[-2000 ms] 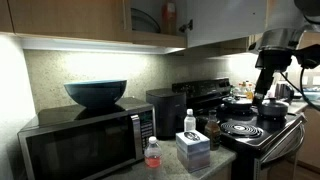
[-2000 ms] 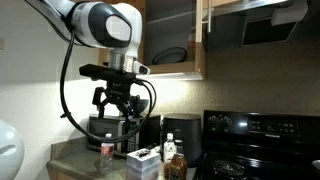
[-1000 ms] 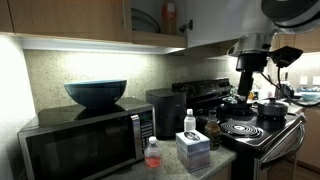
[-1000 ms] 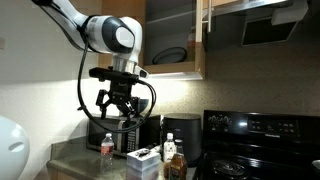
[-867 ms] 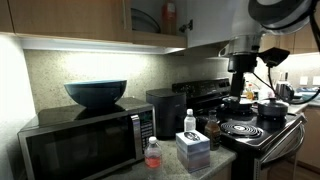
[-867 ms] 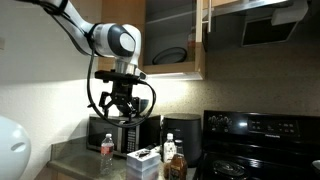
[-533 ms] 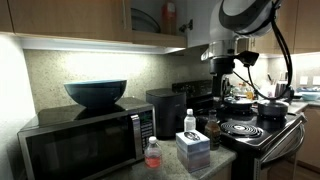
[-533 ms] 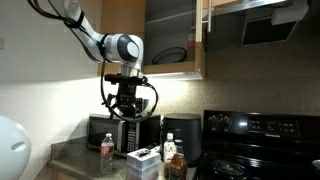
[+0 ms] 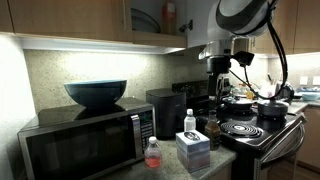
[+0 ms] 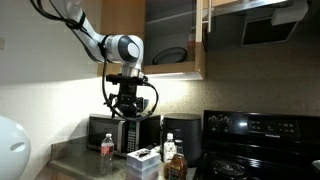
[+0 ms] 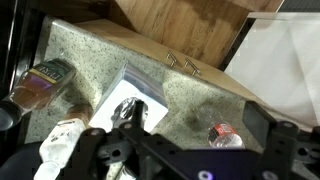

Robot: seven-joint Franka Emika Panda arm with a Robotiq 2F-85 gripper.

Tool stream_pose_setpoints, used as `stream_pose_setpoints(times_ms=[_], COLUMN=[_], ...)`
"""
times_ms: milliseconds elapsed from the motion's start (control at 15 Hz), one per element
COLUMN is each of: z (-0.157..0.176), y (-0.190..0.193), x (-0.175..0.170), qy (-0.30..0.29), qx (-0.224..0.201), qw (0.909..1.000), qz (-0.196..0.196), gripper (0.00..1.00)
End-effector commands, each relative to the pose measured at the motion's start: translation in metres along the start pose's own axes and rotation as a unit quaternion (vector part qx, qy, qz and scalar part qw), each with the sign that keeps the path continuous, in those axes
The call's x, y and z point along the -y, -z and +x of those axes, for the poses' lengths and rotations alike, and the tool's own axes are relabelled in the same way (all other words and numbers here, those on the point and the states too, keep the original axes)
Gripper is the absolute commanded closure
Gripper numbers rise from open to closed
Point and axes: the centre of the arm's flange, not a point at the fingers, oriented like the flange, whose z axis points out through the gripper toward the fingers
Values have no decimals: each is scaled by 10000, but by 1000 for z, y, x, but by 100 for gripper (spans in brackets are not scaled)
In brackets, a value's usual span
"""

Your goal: Place the blue bowl on top of the air fryer

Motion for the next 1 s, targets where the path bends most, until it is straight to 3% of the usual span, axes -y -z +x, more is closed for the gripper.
stream_pose_setpoints(times_ms=[0,333,467,533,600,867,933], z=[55,151,173,175,154,170,170], y=[11,36,43,44,39,40,42], x=[2,5,5,4,8,5,7], qy=[127,105,23,19,113,104,119], qx=[-485,-1369,-1658,-1747,-1556,-1649,-1735], qw=[9987,9905,9861,9845,9876,9861,9848], qz=[-58,-34,-124,-178,-152,-172,51], gripper=[0,0,0,0,0,0,0])
